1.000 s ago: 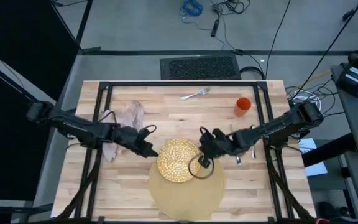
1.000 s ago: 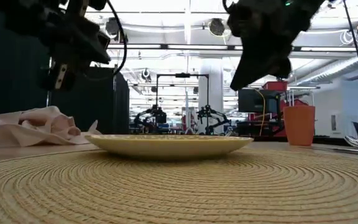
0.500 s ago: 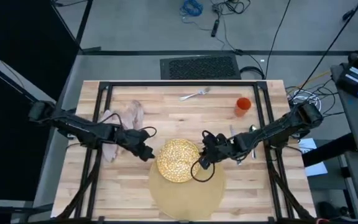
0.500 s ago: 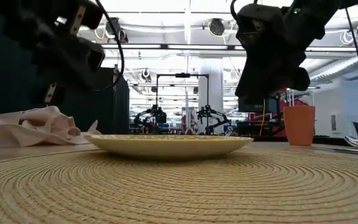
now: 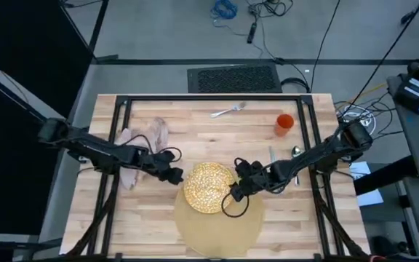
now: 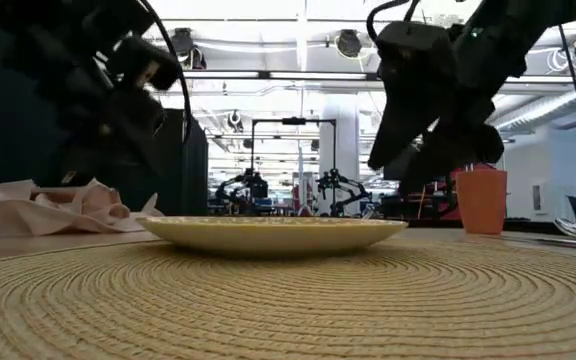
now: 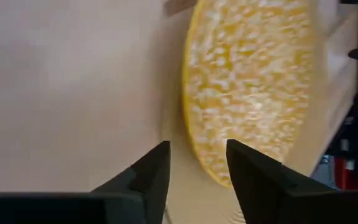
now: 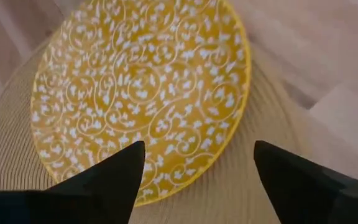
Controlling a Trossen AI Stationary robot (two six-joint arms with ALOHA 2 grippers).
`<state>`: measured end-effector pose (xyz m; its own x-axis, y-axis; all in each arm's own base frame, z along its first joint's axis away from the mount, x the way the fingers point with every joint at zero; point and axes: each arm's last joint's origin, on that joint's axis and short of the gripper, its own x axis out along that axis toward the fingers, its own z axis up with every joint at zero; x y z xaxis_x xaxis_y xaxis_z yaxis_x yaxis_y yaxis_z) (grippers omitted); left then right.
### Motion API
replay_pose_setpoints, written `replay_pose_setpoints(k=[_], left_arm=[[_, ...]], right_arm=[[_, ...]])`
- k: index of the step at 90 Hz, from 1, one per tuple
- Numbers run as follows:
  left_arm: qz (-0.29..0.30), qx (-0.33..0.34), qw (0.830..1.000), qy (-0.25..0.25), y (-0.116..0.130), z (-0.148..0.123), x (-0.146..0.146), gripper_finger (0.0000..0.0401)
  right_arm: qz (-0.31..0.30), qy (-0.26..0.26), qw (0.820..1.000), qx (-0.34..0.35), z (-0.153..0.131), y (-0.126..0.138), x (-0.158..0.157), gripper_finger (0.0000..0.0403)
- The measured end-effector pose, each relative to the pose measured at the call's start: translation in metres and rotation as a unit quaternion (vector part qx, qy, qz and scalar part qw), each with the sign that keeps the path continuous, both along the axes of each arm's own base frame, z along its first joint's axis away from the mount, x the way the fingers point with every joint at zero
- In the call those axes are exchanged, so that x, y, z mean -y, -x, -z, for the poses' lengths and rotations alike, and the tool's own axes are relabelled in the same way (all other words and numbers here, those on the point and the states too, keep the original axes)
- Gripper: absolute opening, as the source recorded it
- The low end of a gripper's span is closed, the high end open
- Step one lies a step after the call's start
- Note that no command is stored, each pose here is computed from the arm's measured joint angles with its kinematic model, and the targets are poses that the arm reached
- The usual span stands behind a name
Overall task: Set table place
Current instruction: Put the yellow plate on the brown table mat
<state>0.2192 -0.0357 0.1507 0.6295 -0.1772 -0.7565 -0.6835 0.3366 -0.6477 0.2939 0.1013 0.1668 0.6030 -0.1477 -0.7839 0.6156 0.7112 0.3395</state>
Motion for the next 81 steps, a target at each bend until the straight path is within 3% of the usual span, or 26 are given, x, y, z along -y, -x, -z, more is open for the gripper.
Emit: replay_pose_setpoints(k=[39, 61, 81], left_arm=[[-0.002, -0.006, 1.0, -0.008, -0.012, 0.018, 0.001, 0.0151], [0.0, 0.043, 0.999, 0.001, -0.026, 0.022, 0.003, 0.0151], [0.009, 0.04, 0.999, 0.01, -0.028, 0.026, 0.004, 0.0151]], right_arm=[[0.017, 0.001, 0.999, -0.031, 0.024, -0.003, -0.005, 0.0276], [0.017, -0.009, 1.0, -0.013, 0.034, -0.013, -0.004, 0.0275], [0.016, -0.012, 1.0, -0.014, 0.035, -0.017, 0.002, 0.0244]])
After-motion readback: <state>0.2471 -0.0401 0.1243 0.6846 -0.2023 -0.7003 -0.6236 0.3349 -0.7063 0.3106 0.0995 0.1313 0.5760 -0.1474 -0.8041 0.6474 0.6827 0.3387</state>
